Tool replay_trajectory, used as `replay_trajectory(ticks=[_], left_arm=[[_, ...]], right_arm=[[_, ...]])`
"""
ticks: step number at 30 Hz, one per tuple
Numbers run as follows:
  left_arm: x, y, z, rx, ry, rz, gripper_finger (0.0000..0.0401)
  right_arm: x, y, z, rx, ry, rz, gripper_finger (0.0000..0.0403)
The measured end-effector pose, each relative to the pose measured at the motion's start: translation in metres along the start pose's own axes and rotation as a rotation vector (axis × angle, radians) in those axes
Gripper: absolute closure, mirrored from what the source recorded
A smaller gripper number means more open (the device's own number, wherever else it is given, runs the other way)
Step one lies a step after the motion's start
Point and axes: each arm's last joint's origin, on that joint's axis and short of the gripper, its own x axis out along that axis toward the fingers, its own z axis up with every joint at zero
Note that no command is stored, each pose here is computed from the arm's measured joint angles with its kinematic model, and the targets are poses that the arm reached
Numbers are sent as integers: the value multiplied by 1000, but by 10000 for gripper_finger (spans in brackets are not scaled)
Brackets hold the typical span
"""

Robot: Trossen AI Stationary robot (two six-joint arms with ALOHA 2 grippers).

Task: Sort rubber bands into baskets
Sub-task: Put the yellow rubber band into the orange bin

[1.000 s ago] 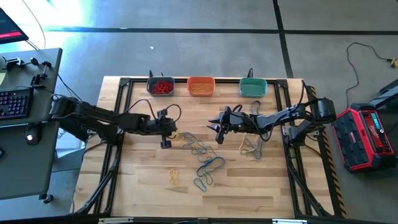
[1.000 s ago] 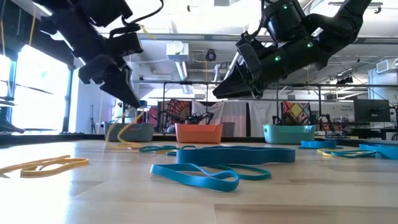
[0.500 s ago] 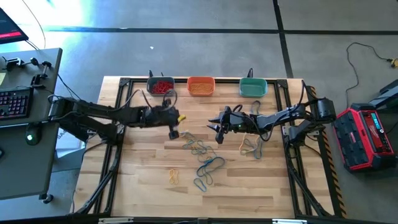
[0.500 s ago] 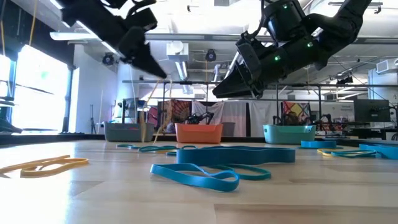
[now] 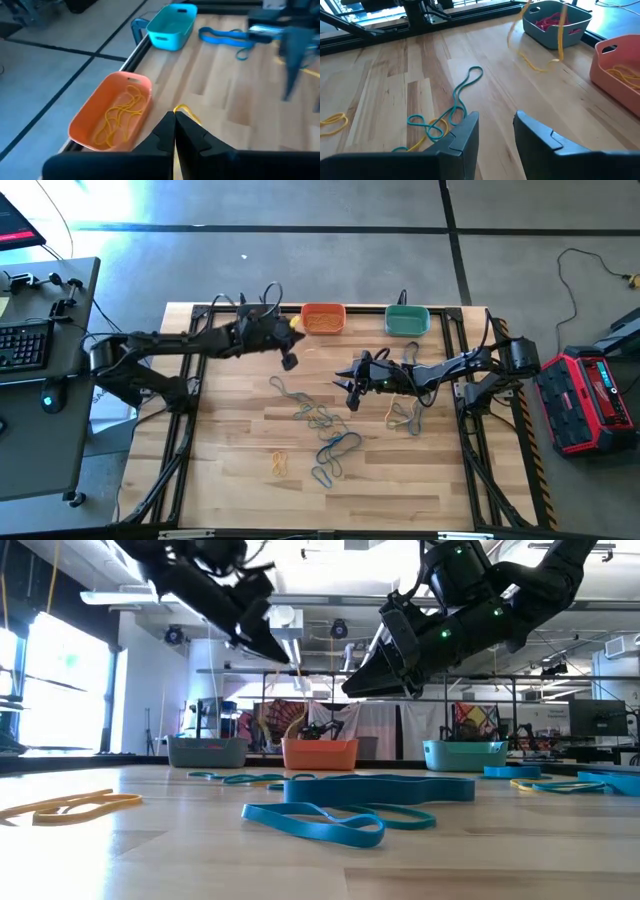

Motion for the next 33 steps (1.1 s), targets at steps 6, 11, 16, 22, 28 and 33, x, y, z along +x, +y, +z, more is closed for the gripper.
replay_trajectory(ticks=[6, 11, 16, 22, 28, 33], left_arm=[[30, 31, 4, -9, 37, 16, 401], [52, 54, 4, -17, 61, 13, 401], [77, 74, 10, -16, 46, -4, 401], [102, 96, 19, -8, 40, 9, 401], [121, 115, 23, -7, 33, 29, 401], [125, 132, 29, -17, 1, 36, 401]], right_arm=[[0, 0, 0, 5, 0, -1, 291], [0, 0, 0, 6, -3, -16, 291], [0, -1, 0, 0, -9, -51, 291], [0, -2, 0, 2, -10, -54, 291], [0, -2, 0, -2, -10, -54, 291], [0, -2, 0, -2, -8, -54, 291]])
